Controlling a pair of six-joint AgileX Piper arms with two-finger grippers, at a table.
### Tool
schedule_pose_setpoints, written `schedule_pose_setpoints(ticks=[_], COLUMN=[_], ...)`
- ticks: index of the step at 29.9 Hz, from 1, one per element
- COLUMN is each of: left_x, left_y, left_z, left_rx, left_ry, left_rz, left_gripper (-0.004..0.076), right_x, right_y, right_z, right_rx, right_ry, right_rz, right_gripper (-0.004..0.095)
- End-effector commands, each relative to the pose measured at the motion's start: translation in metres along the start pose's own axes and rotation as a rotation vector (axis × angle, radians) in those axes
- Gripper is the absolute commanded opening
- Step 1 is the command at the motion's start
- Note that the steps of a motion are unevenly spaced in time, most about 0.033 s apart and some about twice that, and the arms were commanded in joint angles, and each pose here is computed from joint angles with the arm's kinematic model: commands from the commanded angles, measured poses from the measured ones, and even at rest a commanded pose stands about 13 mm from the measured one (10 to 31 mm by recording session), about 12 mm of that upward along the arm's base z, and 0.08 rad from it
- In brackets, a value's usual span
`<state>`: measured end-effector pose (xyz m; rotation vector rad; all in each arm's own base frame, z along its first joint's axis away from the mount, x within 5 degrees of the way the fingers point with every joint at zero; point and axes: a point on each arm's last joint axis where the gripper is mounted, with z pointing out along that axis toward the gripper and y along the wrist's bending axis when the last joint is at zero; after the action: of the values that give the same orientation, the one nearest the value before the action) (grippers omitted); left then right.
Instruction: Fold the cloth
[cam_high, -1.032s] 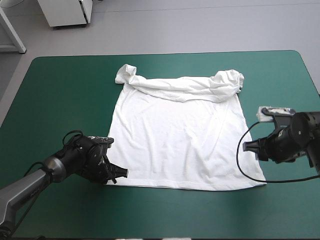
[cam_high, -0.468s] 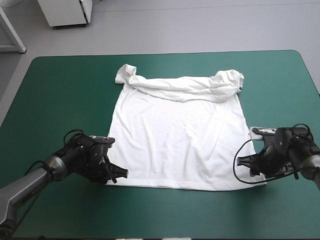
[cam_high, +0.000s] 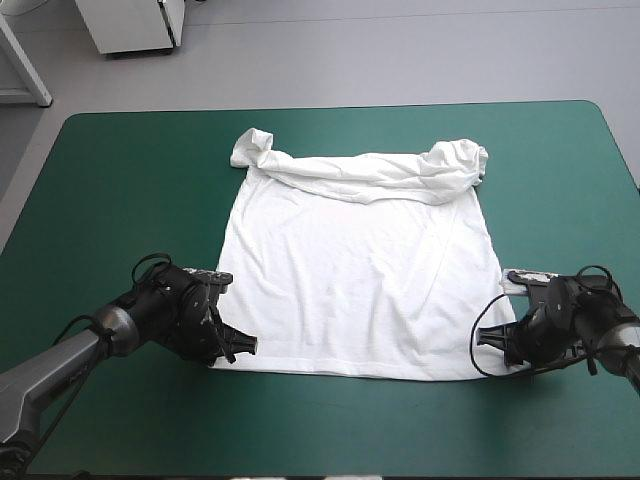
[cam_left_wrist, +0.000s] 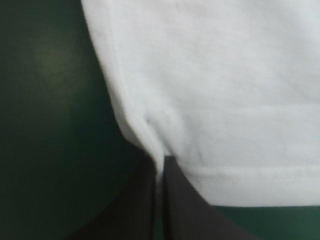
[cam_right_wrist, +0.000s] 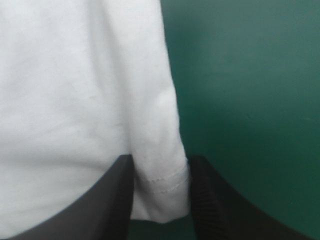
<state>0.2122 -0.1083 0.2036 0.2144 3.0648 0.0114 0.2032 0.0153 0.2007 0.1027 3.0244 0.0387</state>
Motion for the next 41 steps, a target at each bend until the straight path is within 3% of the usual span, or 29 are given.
schedule_pose_setpoints(ticks=[1,2,10,17,26,30,41], left_x=[-0.016,-0.016,-0.023,-0.040,-0.055,-0.054,-0.012], left_y=[-0.004,-0.004,-0.006,-0.009,-0.006,-0.004,0.017], left_z=[0.001,0.000,-0.010,-0.056,-0.166,-0.218,-0.376], left_rx=[0.024,0.026,0.031,0.041,0.060,0.074,0.143], left_ry=[-0.121,-0.125,-0.151,-0.250,-0.514,-0.642,-1.198], left_rz=[0.022,0.022,0.024,0.058,0.134,0.164,0.214], left_gripper=[-0.0020,-0.0020,-0.0020,-0.0020,-0.0020,-0.0020,-0.0022], right_x=[0.013,0.012,0.002,-0.019,-0.027,-0.025,0.014], right_y=[-0.002,-0.002,0.000,0.008,0.010,0.015,0.014], right_z=[0.018,0.017,0.001,-0.084,-0.202,-0.254,-0.380], right_rx=[0.006,0.006,-0.006,-0.067,-0.093,-0.158,-0.186], right_ry=[0.085,0.081,0.057,-0.182,-0.491,-0.651,-1.135], right_rz=[0.024,0.024,0.028,-0.021,-0.077,-0.092,-0.200], right_gripper=[0.0064,-0.0018,-0.0017,-0.0017,-0.0017,-0.0017,-0.0016])
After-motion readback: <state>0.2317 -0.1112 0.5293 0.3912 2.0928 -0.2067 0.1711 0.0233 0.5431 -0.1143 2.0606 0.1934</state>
